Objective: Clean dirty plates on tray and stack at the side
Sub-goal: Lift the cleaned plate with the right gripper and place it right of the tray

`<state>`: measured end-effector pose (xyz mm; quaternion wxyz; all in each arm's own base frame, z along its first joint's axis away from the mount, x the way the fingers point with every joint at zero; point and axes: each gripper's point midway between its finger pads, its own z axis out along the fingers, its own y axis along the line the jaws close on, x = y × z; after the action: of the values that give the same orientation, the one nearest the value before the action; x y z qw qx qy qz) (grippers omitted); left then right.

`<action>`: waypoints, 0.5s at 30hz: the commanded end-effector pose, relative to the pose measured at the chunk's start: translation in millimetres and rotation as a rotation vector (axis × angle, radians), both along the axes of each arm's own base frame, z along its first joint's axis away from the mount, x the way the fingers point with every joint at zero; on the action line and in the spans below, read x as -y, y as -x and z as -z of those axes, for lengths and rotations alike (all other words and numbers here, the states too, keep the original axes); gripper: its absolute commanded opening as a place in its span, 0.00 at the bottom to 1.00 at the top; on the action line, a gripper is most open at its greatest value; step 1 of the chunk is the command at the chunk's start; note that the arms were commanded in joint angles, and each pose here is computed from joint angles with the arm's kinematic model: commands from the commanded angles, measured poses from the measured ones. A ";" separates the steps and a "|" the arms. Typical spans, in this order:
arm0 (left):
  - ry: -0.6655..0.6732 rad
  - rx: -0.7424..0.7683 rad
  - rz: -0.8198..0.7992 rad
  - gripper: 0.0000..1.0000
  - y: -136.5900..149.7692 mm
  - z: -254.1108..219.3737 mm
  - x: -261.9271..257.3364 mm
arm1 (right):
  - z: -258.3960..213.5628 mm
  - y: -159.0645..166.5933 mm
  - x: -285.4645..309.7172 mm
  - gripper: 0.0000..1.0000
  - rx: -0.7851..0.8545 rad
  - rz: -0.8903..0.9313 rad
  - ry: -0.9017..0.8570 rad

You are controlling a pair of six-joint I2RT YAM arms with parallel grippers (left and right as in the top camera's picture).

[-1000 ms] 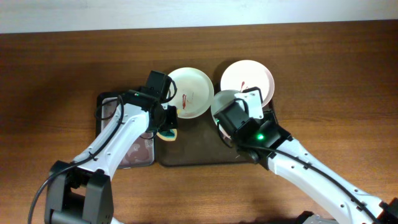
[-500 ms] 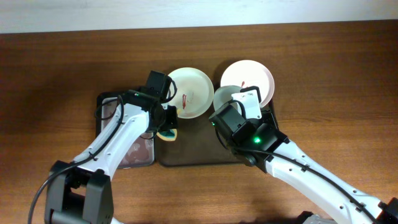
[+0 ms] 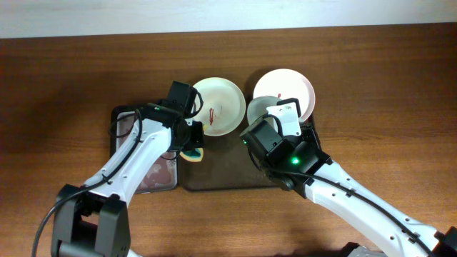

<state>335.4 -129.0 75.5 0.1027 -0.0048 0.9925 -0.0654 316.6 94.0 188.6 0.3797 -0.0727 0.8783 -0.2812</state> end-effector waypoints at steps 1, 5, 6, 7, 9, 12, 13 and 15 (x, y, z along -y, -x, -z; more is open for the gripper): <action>0.011 0.015 0.021 0.00 -1.8 -4.9 2.6 | -11.4 -1.6 1.1 0.04 0.051 0.018 -0.003; 0.011 0.015 0.021 0.00 -1.8 -4.9 2.6 | -9.0 -5.0 1.6 0.04 0.068 0.048 -0.064; 0.011 0.015 0.021 0.00 -1.7 -4.9 2.6 | -4.1 -5.4 1.0 0.04 0.055 0.060 -0.110; 0.011 0.015 0.021 0.00 -1.7 -4.9 2.5 | 3.6 -5.2 -1.8 0.04 0.020 0.056 -0.162; 0.011 0.014 0.021 0.00 -1.5 -4.8 2.5 | 17.4 -5.1 -4.3 0.04 -0.045 0.064 -0.264; 0.011 0.014 0.021 0.00 -1.5 -4.8 2.5 | 27.2 -10.1 12.9 0.04 -0.072 0.156 -0.376; 0.011 0.014 0.021 0.01 -1.5 -4.8 2.5 | 30.8 -12.7 21.6 0.04 -0.087 0.186 -0.414; 0.011 0.014 0.021 0.01 -1.5 -4.8 2.5 | 36.5 -16.0 38.1 0.04 -0.111 0.239 -0.477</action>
<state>335.4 -129.0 75.5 0.1027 -0.0048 0.9925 -0.0654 328.6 67.3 159.4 0.3271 0.0477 0.9284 -0.1697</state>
